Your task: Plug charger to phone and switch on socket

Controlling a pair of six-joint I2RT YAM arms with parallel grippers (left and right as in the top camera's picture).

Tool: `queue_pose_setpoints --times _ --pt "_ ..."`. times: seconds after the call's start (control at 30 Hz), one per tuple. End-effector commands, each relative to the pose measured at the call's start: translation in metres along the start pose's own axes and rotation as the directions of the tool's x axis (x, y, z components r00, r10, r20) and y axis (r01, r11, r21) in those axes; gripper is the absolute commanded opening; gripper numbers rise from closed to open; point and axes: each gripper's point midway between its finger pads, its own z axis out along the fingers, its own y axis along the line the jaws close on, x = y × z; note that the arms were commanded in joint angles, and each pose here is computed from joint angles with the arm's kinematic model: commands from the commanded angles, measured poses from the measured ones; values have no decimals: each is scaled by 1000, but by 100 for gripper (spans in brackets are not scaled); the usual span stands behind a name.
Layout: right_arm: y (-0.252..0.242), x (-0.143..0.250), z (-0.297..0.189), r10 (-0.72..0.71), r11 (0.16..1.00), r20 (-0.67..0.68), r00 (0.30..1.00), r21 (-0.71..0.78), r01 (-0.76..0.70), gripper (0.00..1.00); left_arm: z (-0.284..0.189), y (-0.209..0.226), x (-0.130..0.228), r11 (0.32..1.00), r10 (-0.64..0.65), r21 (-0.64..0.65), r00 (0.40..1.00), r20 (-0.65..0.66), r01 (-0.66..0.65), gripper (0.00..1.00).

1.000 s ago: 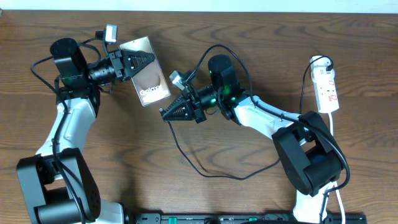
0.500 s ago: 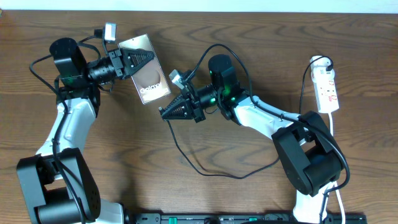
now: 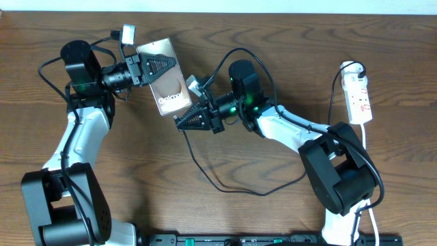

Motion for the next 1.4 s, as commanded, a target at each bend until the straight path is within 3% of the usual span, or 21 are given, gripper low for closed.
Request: queue_pose_setpoints --times 0.0,1.37 --pt "-5 2 -1 19 1000 2 1000 7 -19 1 -1 -9 4 999 21 32 999 -31 -20 7" --pt "-5 1 -3 11 1000 6 1000 7 -11 1 -2 -19 15 992 93 93 991 -92 -85 7"
